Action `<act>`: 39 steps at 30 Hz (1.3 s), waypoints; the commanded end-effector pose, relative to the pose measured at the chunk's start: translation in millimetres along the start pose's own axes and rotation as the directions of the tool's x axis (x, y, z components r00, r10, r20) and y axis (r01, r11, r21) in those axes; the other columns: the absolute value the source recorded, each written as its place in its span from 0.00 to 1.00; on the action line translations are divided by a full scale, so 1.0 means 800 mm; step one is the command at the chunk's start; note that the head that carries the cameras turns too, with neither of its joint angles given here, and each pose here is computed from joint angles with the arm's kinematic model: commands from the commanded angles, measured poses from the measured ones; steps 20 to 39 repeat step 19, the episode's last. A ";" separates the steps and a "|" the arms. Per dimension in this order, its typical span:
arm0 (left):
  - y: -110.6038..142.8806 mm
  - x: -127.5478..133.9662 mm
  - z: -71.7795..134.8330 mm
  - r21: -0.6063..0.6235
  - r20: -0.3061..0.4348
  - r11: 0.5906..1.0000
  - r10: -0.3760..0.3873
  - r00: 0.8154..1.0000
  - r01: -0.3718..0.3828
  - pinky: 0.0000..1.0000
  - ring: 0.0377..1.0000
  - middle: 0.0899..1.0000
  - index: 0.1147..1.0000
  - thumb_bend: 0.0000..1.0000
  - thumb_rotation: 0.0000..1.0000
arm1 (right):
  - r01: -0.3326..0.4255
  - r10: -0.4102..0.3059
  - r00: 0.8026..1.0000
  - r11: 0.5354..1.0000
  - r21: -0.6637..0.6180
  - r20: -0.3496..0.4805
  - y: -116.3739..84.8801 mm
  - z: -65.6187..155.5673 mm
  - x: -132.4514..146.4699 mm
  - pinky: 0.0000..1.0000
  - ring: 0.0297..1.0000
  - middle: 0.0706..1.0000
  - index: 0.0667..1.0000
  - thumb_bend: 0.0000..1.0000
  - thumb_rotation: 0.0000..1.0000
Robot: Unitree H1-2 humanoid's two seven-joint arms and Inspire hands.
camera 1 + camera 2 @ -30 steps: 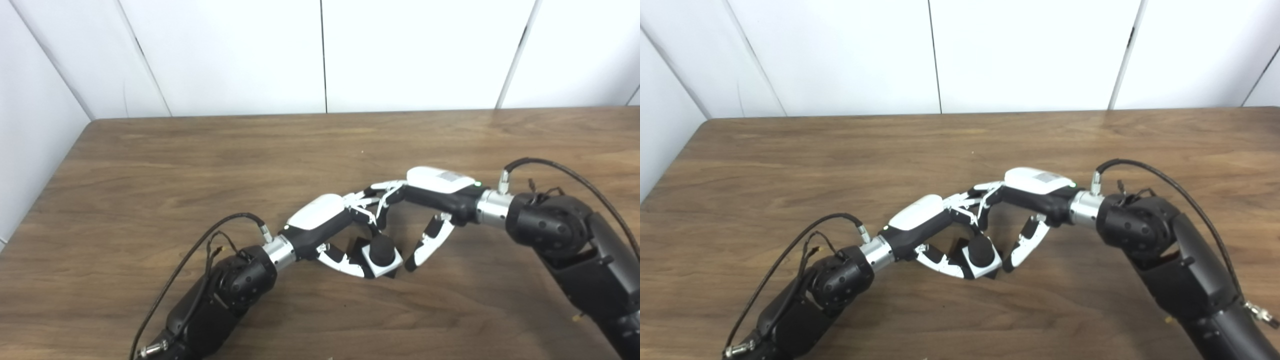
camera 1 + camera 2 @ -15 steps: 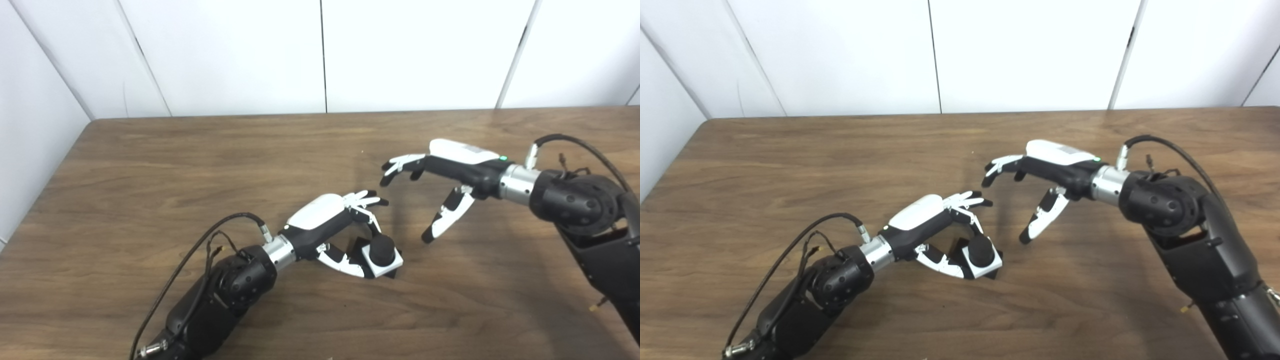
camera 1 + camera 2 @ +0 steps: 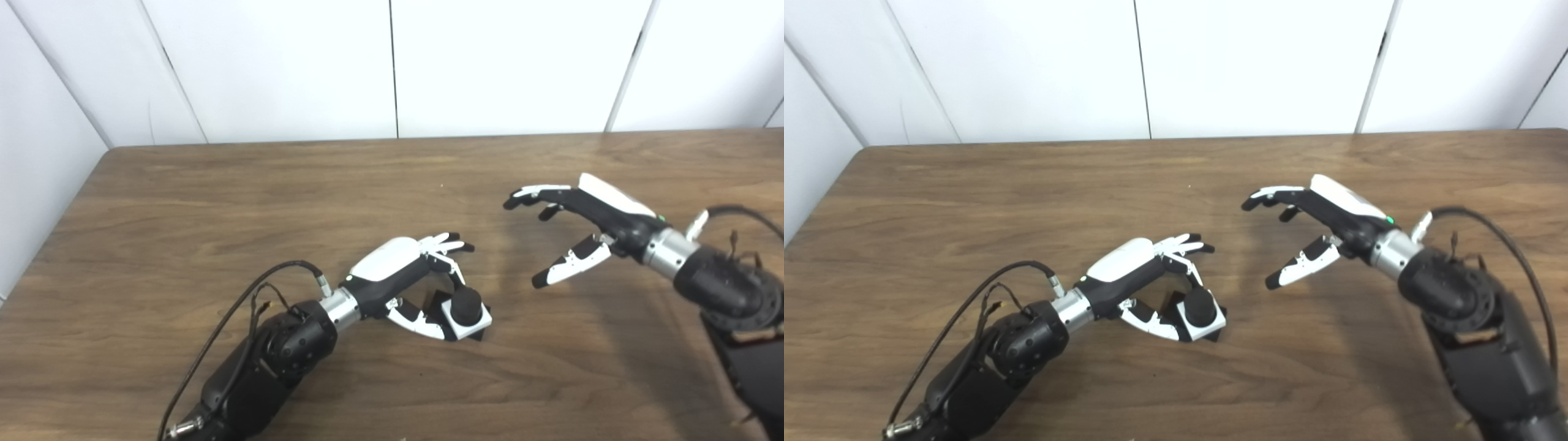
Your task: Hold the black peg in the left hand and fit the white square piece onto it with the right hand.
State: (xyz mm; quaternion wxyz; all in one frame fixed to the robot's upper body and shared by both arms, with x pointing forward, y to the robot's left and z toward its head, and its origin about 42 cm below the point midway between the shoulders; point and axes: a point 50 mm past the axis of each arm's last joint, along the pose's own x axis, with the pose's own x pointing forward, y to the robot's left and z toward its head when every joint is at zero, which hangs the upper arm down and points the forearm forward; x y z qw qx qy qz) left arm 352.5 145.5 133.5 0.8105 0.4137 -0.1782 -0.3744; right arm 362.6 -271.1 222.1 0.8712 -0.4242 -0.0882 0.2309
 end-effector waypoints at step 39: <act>-0.017 -0.066 -0.020 -0.072 -0.169 0.996 0.042 0.985 -0.055 0.90 0.99 0.94 0.95 0.97 0.40 | 0.319 -0.311 0.948 0.936 0.153 -0.072 0.052 0.012 -0.017 0.80 0.86 0.85 0.77 0.71 0.19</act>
